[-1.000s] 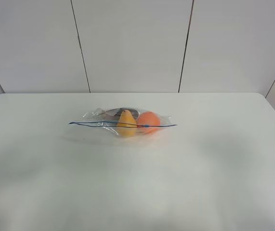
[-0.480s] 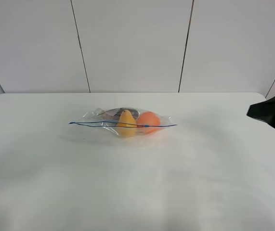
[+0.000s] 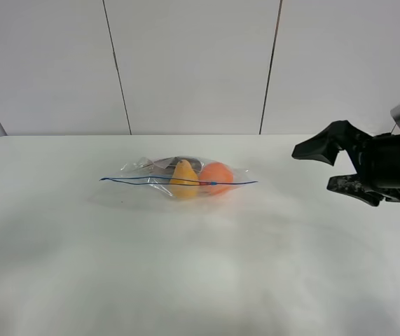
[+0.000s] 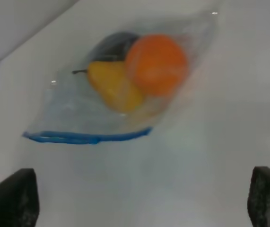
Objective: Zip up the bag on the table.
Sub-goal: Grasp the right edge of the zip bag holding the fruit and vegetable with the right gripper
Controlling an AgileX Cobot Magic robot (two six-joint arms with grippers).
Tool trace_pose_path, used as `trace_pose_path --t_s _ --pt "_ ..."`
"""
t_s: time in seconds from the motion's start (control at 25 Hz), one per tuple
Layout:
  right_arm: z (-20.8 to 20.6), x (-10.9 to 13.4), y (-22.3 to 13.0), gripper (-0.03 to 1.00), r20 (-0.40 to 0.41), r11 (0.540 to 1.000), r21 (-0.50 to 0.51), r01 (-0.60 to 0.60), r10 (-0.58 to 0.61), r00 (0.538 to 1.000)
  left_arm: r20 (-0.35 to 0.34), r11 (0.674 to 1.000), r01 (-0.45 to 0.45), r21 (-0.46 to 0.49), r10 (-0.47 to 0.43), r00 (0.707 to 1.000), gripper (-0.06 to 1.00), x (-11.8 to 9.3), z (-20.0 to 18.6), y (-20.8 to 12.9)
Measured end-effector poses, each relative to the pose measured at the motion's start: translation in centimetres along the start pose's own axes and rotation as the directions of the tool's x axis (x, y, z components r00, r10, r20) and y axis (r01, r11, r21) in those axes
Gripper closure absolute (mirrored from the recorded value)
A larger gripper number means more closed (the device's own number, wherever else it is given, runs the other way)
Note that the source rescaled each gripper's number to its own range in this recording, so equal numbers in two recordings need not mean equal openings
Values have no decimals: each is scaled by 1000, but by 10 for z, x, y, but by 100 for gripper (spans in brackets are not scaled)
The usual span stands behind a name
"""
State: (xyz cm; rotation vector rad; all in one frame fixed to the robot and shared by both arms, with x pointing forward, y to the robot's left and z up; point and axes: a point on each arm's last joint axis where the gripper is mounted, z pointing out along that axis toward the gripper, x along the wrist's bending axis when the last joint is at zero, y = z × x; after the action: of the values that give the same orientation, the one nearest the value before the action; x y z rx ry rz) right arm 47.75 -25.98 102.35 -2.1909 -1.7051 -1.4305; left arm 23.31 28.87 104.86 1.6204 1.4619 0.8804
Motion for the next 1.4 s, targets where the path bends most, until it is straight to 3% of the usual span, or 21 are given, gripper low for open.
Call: trace_pose_path --t_s 0.16,0.48,0.8,0.96,1.2,1.4 --pt "24 -5 8 -1 -60 996 73 -60 64 996 0 1000 0 0 0 1000 -6 0 0 0" --pt "64 -27 3 0 -96 966 196 -167 189 977 0 1000 0 -1 0 1000 -6 0 0 0" --pt "101 -48 -10 0 -171 910 305 -280 341 924 0 1000 0 -3 0 1000 -6 0 0 0" --pt "112 -55 -12 7 -203 912 292 -288 353 913 0 1000 0 -3 0 1000 -6 0 0 0" --pt "121 -60 -18 9 -245 906 315 -283 366 898 0 1000 0 -3 0 1000 -6 0 0 0" --pt "139 -39 -13 9 -301 919 341 -198 306 903 0 1000 0 -3 0 1000 -6 0 0 0"
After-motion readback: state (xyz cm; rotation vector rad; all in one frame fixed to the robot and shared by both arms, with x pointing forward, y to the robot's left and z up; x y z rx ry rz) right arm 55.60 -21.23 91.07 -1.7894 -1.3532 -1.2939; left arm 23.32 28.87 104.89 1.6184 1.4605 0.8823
